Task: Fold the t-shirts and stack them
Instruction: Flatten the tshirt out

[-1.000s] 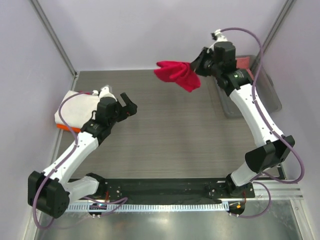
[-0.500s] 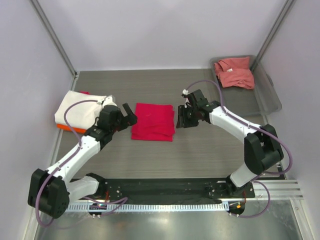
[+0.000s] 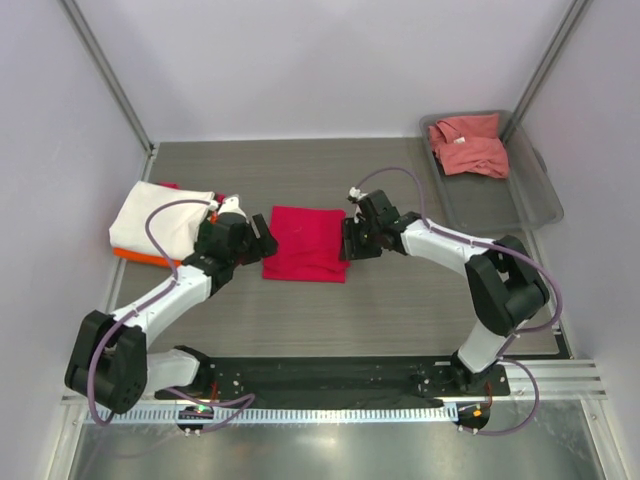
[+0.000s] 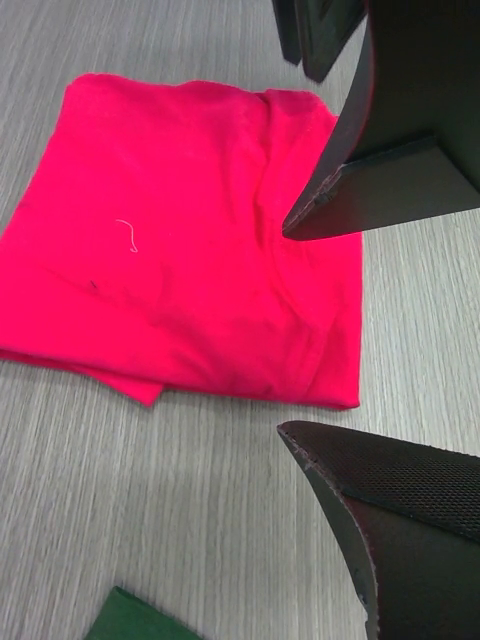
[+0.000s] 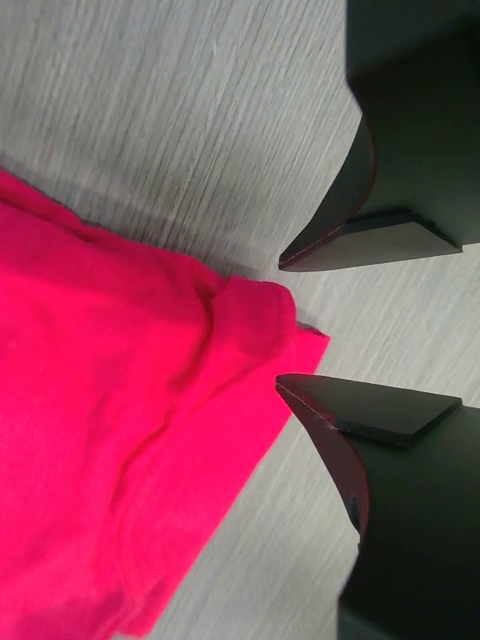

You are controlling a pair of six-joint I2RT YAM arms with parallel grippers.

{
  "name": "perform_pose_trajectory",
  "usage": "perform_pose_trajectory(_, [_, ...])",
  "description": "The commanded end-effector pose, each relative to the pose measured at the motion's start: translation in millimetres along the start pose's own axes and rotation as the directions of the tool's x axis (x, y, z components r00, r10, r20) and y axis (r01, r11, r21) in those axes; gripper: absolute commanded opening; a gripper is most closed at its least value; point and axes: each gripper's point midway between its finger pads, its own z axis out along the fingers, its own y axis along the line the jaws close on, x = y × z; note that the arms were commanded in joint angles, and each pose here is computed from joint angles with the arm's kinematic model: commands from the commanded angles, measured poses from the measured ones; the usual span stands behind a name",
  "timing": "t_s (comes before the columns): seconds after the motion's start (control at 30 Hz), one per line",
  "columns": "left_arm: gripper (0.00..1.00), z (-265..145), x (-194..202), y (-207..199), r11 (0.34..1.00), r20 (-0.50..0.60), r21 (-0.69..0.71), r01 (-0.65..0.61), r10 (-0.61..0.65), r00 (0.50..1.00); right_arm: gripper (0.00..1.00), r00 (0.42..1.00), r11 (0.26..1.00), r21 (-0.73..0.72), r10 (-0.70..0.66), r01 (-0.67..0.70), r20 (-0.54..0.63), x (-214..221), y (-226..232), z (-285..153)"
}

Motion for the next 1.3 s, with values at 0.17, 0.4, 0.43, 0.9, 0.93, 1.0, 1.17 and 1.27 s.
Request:
perform_pose_trajectory(0.17, [0.73, 8.1, -2.4, -8.5, 0.999, 0.008, 0.042, -0.031, 0.031, 0.999, 0.54, 1.000, 1.000, 0.015, 0.000, 0.000, 0.030, -2.8, 3.3, 24.0])
perform_pose_trajectory(0.4, [0.68, 18.6, 8.9, -8.6, 0.999, -0.048, 0.038, -0.033, 0.034, 0.998, 0.07, 0.999, 1.000, 0.001, -0.003, 0.003, 0.038, -3.7, 6.2, 26.4])
perform_pose_trajectory(0.43, [0.68, 19.1, 9.5, -8.6, 0.999, -0.052, 0.037, -0.033, 0.035, 0.998, 0.02, 0.999, 1.000, -0.001, -0.001, 0.001, 0.051, -6.5, 6.4, 23.4])
perform_pose_trajectory(0.9, [0.53, 36.3, 30.6, -8.1, 0.999, -0.151, 0.021, -0.043, 0.046, 0.987, 0.01, 0.994, 0.995, -0.095, -0.014, 0.025, 0.112, -21.6, 28.9, 4.1])
perform_pose_trajectory(0.93, [0.55, 37.2, 34.8, -3.6, 0.999, -0.173, -0.002, -0.048, 0.047, 0.984, 0.01, 0.993, 0.995, -0.099, -0.011, 0.022, 0.117, -23.2, 29.3, 4.0])
perform_pose_trajectory(1.0, [0.55, 41.4, 36.5, -0.3, 0.998, -0.186, -0.025, -0.053, 0.048, 0.981, 0.01, 0.993, 0.995, -0.098, -0.012, 0.023, 0.117, -23.0, 29.6, 4.6])
perform_pose_trajectory(1.17, [0.48, 43.3, 40.4, 1.4, 0.998, -0.203, -0.037, -0.059, 0.050, 0.978, 0.01, 0.992, 0.995, -0.092, -0.013, 0.025, 0.123, -23.7, 28.6, 3.3])
perform_pose_trajectory(1.27, [0.53, 45.9, 42.4, 12.0, 0.992, -0.222, -0.102, -0.071, 0.047, 0.974, 0.01, 0.992, 0.995, -0.094, -0.013, 0.025, 0.124, -23.9, 29.1, 2.8])
